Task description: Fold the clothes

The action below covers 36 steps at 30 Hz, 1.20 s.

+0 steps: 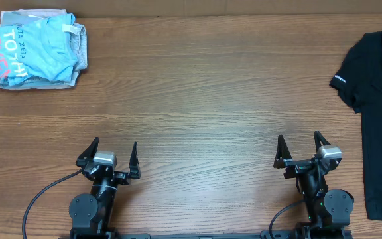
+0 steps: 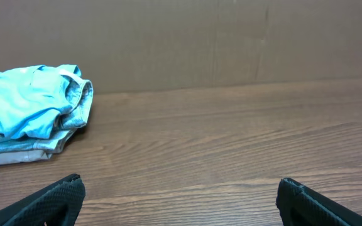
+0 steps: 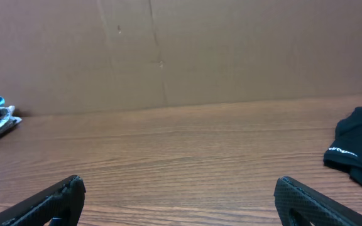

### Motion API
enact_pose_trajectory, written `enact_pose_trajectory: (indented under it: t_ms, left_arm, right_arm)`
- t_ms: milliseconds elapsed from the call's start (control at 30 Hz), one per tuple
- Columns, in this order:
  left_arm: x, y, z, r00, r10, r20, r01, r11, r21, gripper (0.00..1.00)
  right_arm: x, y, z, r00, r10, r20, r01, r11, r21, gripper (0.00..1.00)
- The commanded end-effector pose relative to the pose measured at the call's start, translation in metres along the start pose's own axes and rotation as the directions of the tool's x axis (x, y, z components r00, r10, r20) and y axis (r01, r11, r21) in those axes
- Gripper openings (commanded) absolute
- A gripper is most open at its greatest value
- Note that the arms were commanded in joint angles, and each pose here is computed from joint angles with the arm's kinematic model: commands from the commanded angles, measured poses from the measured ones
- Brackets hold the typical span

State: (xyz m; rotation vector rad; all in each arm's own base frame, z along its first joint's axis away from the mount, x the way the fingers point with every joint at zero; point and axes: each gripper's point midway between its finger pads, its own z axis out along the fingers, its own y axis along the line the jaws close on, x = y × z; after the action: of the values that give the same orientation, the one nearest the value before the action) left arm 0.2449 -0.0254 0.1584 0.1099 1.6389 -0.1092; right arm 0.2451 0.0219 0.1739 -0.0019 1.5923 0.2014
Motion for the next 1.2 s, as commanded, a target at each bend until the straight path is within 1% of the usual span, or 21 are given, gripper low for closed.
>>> enact_pose_trajectory:
  t_ms: [0,333,400,433,467,500,567,633,733,800,900,967,1033,1167]
  left_arm:
    - [0.0,0.005,0.0,1.0,0.012,0.002,-0.012,1.0,-0.024,1.0]
    - [0.0,0.005,0.0,1.0,0.012,0.002,-0.012,1.0,-0.024,1.0]
    - [0.0,0.005,0.0,1.0,0.012,0.002,-0.012,1.0,-0.024,1.0]
    - [0.0,0.005,0.0,1.0,0.012,0.002,-0.012,1.0,-0.024,1.0]
    - [0.0,0.005,0.0,1.0,0.011,0.002,-0.011,1.0,-0.024,1.0]
    - [0.0,0.005,0.0,1.0,0.012,0.002,-0.012,1.0,-0.024,1.0]
    - [0.0,0.005,0.0,1.0,0.012,0.002,-0.012,1.0,-0.024,1.0]
    - [0.0,0.005,0.0,1.0,0.012,0.002,-0.012,1.0,-0.024,1.0]
    - [0.0,0.005,0.0,1.0,0.012,0.002,-0.012,1.0,-0.024,1.0]
    - [0.0,0.005,0.0,1.0,0.012,0.002,-0.012,1.0,-0.024,1.0]
    - [0.0,0.005,0.0,1.0,0.012,0.002,-0.012,1.0,-0.024,1.0]
    - [0.0,0.005,0.0,1.0,0.012,0.002,-0.012,1.0,-0.024,1.0]
    - [0.0,0.005,0.0,1.0,0.012,0.002,-0.012,1.0,-0.024,1.0]
    - [0.0,0.005,0.0,1.0,0.012,0.002,-0.012,1.0,-0.024,1.0]
  right_arm:
    - [0.002,0.0,0.0,1.0,-0.001,0.004,0.001,1.0,0.002,1.0]
    - [0.001,0.0,0.0,1.0,-0.001,0.006,0.001,1.0,0.002,1.0]
    - [-0.008,0.001,0.0,0.999,-0.005,0.044,0.006,1.0,-0.005,1.0]
    - [-0.017,0.013,-0.001,0.997,-0.01,0.08,0.016,0.998,-0.069,1.0]
    - [-0.018,0.026,-0.003,0.997,-0.003,0.082,0.014,0.989,-0.144,1.0]
    - [-0.017,0.046,-0.007,0.997,0.039,0.059,-0.023,0.965,-0.261,1.0]
    - [-0.017,0.07,-0.015,0.997,0.068,0.036,-0.048,0.915,-0.4,1.0]
    - [-0.031,0.088,-0.026,0.994,0.06,0.091,-0.006,0.864,-0.503,1.0]
    - [-0.057,0.102,-0.039,0.976,0.047,0.211,0.083,0.82,-0.566,1.0]
    - [-0.073,0.103,-0.045,0.96,0.062,0.274,0.109,0.817,-0.566,1.0]
    - [-0.084,0.094,-0.042,0.949,0.13,0.287,0.043,0.848,-0.528,1.0]
    - [-0.09,0.084,-0.039,0.94,0.168,0.298,-0.002,0.874,-0.486,1.0]
    - [-0.096,0.078,-0.038,0.929,0.174,0.326,-0.007,0.89,-0.455,1.0]
    - [-0.117,0.056,-0.038,0.896,0.189,0.401,-0.046,0.939,-0.34,1.0]
